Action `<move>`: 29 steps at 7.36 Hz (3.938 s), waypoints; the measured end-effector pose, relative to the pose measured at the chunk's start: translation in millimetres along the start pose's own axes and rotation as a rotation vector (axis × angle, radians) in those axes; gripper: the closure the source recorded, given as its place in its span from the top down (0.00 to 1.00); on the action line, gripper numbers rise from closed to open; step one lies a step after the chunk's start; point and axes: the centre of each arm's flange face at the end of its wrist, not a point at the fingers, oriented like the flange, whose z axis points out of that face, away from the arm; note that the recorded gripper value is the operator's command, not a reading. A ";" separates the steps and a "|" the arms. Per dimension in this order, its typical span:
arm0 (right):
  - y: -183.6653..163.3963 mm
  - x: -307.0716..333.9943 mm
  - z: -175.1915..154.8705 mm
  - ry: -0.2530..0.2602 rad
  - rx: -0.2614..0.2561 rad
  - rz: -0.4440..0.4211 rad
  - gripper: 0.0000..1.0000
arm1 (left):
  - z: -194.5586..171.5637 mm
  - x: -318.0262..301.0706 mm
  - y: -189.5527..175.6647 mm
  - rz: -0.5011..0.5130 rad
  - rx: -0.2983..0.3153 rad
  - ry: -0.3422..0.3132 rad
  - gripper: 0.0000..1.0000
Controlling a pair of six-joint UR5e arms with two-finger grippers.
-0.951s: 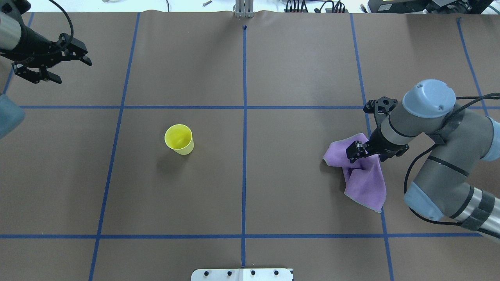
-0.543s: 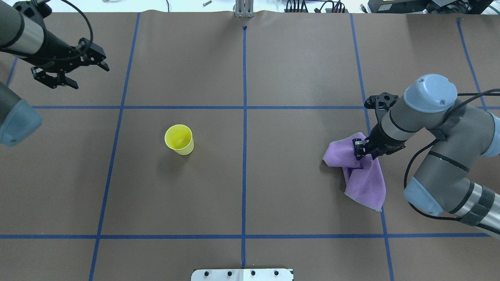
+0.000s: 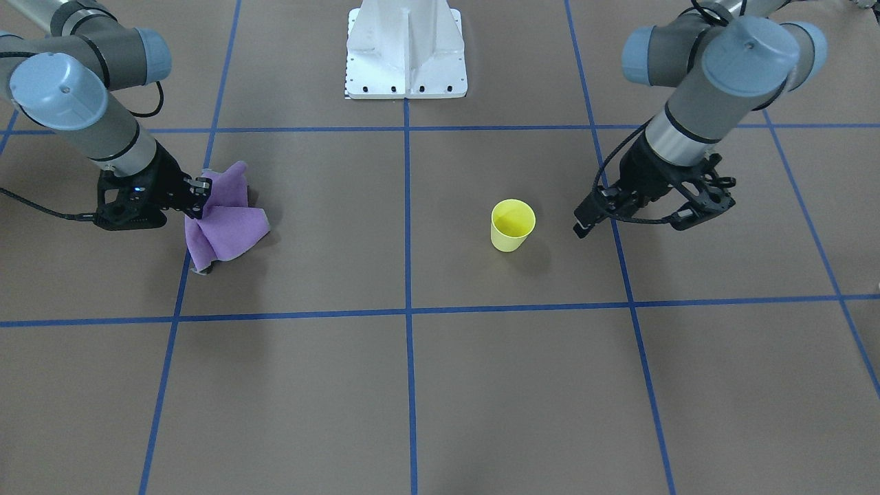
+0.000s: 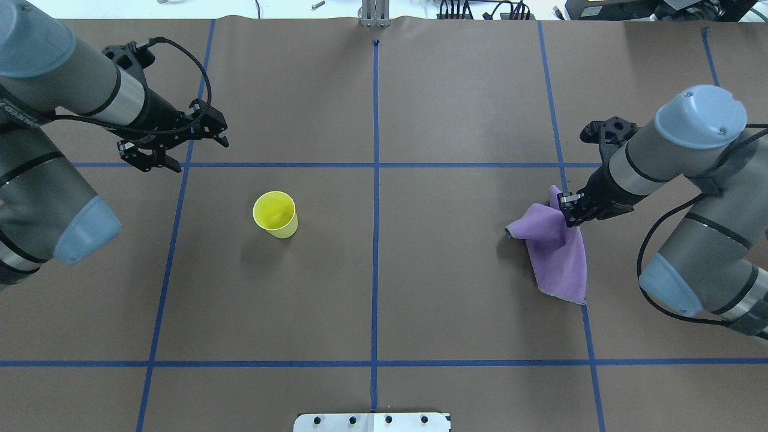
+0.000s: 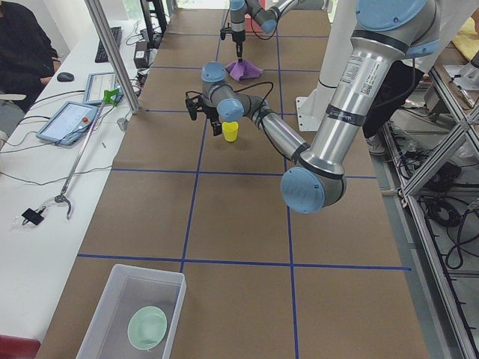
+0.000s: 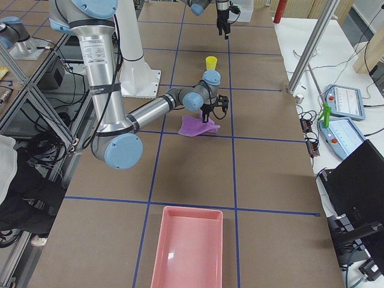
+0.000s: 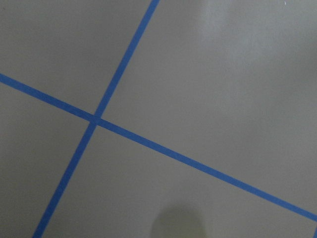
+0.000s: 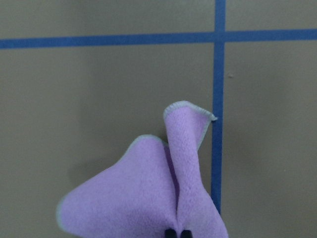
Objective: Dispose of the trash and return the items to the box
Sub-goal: 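Lift the purple cloth with the right gripper while the left grasps the yellow cup, then carry the cloth into the pink bin while the left gripper carries the cup away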
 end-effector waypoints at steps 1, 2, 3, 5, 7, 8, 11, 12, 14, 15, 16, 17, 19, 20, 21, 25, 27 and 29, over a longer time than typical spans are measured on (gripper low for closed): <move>-11.0 11.9 -21.4 -0.032 0.004 0.030 0.00 | 13.5 6.9 22.8 0.011 -0.001 -0.006 0.96; -23.1 25.7 -45.2 -0.066 0.008 0.066 0.00 | 32.6 9.5 44.3 0.028 0.002 -0.025 0.93; -32.7 39.4 -67.0 -0.092 0.017 0.097 0.00 | 46.4 9.4 58.5 0.041 0.001 -0.040 0.88; -44.7 62.7 -100.9 -0.113 0.059 0.131 0.00 | 64.3 8.6 77.4 0.059 -0.013 -0.060 0.82; -50.1 79.1 -124.8 -0.122 0.099 0.149 0.00 | 85.2 8.8 92.4 0.076 -0.014 -0.085 0.73; -49.7 86.7 -134.1 -0.124 0.116 0.155 0.00 | 93.6 9.5 95.4 0.076 -0.015 -0.095 0.60; -41.8 137.0 -149.5 -0.097 0.151 0.125 0.00 | 102.8 13.1 97.1 0.052 -0.017 -0.104 0.00; -37.5 158.6 -153.5 -0.083 0.161 0.110 0.00 | 102.3 14.8 97.3 0.049 -0.017 -0.102 0.00; -21.3 217.9 -158.3 -0.041 0.174 0.057 0.00 | 98.3 19.9 96.1 0.046 -0.016 -0.093 0.00; -11.2 248.4 -161.6 -0.021 0.180 0.036 0.00 | 89.7 22.0 88.9 0.038 -0.016 -0.081 0.00; -0.2 277.3 -165.3 -0.002 0.187 0.021 0.00 | 71.9 22.3 71.6 0.015 -0.028 -0.062 0.00; 11.4 306.0 -167.3 0.017 0.188 0.007 0.00 | 45.9 18.5 44.2 -0.024 -0.056 -0.041 0.00; 26.6 367.4 -170.3 0.074 0.171 -0.029 0.00 | -15.2 -1.8 -23.0 -0.090 -0.076 -0.023 0.00; 33.2 402.5 -178.1 0.115 0.160 -0.054 0.00 | -46.2 -18.6 -58.7 -0.077 -0.062 -0.037 0.00; 42.0 435.3 -191.9 0.154 0.151 -0.079 0.00 | -76.6 -40.9 -94.2 -0.037 -0.040 -0.064 0.00; 45.1 550.7 -209.9 0.255 0.062 -0.120 0.00 | -167.6 -186.4 -235.1 0.122 0.027 -0.184 0.00; 44.1 592.5 -179.3 0.275 0.029 -0.105 0.68 | -193.8 -273.1 -301.6 0.173 0.022 -0.221 0.00; 45.6 615.9 -155.7 0.288 0.044 -0.123 1.00 | -207.1 -346.9 -344.4 0.209 0.025 -0.230 0.00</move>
